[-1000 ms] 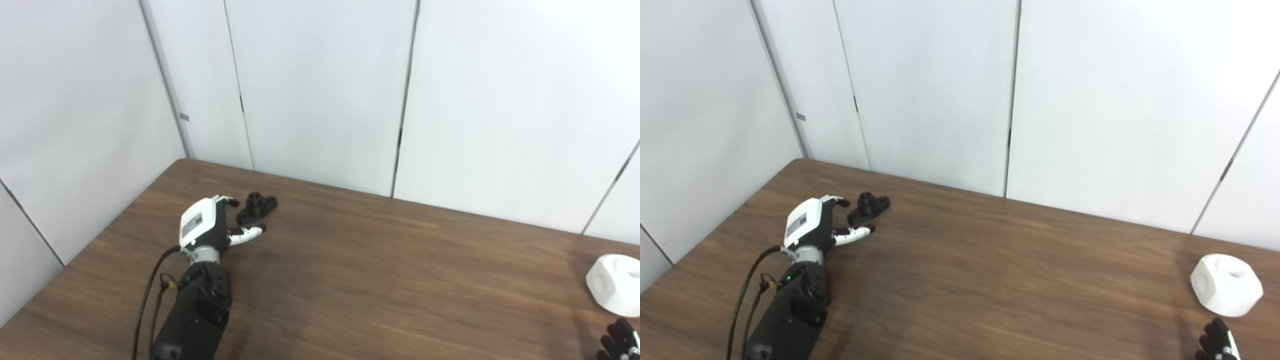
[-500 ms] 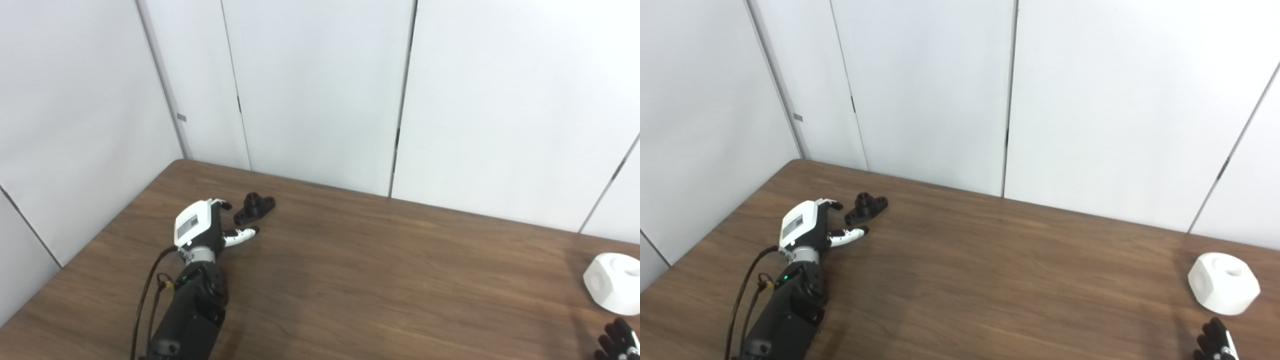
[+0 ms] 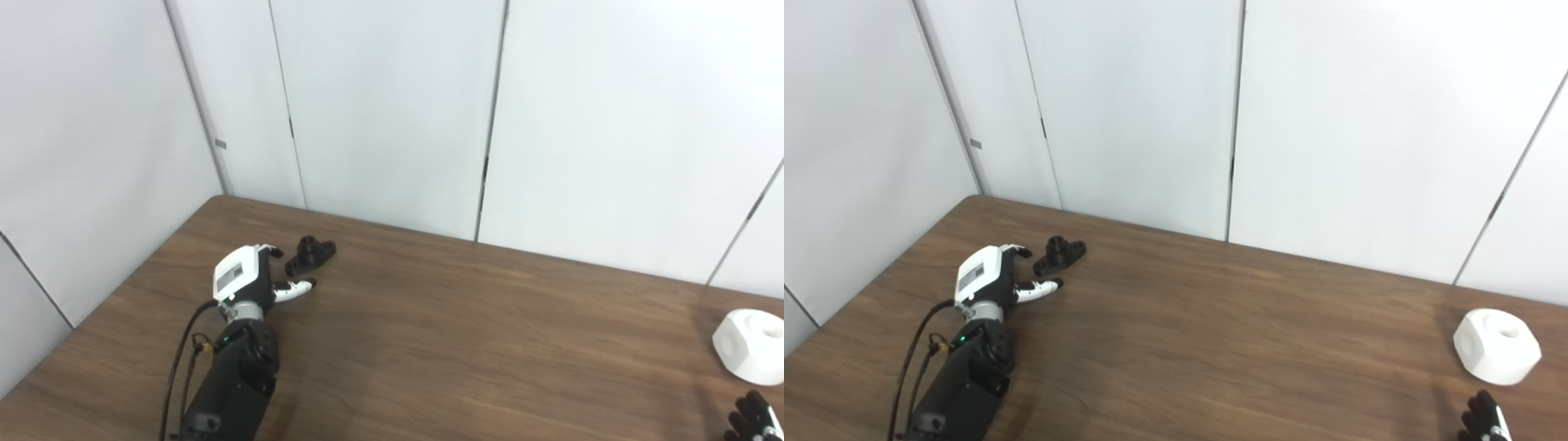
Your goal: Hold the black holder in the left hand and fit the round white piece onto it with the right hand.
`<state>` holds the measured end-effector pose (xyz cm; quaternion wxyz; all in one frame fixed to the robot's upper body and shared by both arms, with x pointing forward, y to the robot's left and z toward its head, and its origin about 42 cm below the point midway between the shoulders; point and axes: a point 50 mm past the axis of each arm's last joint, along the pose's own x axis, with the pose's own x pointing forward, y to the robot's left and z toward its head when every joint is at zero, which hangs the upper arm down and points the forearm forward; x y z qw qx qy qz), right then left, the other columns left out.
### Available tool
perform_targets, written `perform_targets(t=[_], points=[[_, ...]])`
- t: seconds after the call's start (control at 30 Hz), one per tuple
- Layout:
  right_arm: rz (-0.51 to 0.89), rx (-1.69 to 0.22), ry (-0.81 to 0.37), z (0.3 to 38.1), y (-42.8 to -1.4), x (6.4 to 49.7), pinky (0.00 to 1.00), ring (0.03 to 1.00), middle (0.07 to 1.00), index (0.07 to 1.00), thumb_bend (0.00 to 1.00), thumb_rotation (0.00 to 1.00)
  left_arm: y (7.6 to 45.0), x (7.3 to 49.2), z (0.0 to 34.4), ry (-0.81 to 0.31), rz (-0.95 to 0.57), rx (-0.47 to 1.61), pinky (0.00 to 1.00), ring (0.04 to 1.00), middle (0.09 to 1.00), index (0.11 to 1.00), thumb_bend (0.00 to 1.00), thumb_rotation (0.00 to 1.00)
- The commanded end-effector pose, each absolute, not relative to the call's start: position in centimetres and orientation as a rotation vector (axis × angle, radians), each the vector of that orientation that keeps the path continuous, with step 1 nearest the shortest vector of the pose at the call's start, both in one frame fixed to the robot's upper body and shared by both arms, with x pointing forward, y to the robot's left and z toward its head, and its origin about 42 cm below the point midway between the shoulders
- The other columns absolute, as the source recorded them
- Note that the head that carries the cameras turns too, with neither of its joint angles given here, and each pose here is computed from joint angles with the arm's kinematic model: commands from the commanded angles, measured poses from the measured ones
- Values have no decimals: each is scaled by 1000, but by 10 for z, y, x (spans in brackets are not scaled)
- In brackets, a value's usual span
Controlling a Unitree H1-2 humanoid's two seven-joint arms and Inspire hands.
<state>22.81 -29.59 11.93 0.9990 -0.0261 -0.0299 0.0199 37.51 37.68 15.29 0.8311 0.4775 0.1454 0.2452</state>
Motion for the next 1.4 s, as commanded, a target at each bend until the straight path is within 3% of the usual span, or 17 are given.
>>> perform_targets(t=[0.0,0.23,0.63,1.37], points=[[53,-57,-64,123,-296,224,1000,1000,1000,1000,575,1000,384,390,183,232,566,1032,975,961,900,740,759,355],[52,-69,-58,123,-295,220,1000,1000,1000,1000,603,1000,381,395,181,232,559,968,979,955,888,706,752,339],[59,-82,-55,121,-297,217,1000,1000,1000,1000,552,1000,381,408,180,248,539,984,972,944,880,683,717,330],[58,-82,-51,126,-297,215,1000,1000,1000,1000,619,1000,379,416,182,230,532,1059,960,932,873,685,735,334]])
